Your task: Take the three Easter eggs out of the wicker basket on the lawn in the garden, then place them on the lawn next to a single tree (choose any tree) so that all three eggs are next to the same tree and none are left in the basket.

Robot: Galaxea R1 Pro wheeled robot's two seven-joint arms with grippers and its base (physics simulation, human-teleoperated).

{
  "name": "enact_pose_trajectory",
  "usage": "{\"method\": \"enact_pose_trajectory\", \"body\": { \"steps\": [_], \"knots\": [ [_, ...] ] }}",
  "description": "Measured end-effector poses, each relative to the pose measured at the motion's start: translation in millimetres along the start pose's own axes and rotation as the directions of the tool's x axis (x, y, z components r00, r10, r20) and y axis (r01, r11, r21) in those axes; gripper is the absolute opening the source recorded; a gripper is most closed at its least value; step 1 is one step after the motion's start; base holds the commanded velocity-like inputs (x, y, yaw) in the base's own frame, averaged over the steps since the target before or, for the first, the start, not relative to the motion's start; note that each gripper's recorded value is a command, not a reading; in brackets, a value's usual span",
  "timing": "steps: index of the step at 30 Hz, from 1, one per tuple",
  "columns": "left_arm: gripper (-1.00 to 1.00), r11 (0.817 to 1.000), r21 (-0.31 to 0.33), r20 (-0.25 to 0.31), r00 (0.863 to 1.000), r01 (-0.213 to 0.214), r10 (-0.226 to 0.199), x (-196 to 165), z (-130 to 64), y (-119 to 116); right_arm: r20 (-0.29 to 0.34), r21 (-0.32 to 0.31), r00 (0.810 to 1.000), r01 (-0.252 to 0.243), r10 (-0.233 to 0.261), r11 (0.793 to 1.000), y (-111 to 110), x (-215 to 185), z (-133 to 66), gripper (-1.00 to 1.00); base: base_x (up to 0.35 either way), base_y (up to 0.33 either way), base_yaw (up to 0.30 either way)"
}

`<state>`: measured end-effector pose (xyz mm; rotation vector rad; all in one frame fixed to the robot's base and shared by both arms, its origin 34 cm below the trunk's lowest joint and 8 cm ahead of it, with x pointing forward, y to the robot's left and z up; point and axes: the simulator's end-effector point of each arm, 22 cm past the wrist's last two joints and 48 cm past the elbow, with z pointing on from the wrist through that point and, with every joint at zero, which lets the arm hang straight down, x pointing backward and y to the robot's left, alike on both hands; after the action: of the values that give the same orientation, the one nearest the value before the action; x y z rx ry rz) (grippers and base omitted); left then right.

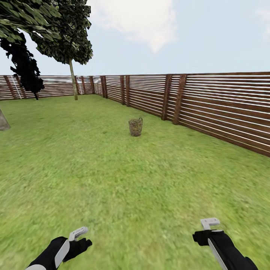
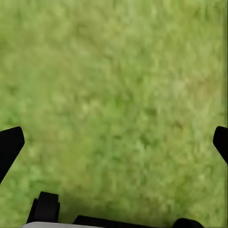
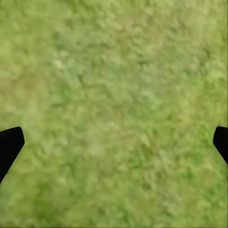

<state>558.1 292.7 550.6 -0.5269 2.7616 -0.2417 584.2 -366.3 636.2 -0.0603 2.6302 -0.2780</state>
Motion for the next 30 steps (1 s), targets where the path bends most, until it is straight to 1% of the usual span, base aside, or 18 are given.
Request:
{"method": "enact_pose_trajectory", "body": {
  "steps": [13,30],
  "knots": [
    [1.00,1.000,0.008,0.019,1.000,-0.002,0.002,-7.3,-6.2,-3.8,0.018,0.002,1.000,-0.004,0.004,1.000,-1.9,-6.9,-5.7,1.00,0.345,0.000,0.000],
    [1.00,1.000,0.008,0.019,1.000,-0.002,0.002,-7.4,-6.5,-3.8,0.020,0.002,1.000,-0.004,0.004,1.000,-2.0,-7.6,-6.1,1.00,0.345,0.000,0.000]
  ]
}}
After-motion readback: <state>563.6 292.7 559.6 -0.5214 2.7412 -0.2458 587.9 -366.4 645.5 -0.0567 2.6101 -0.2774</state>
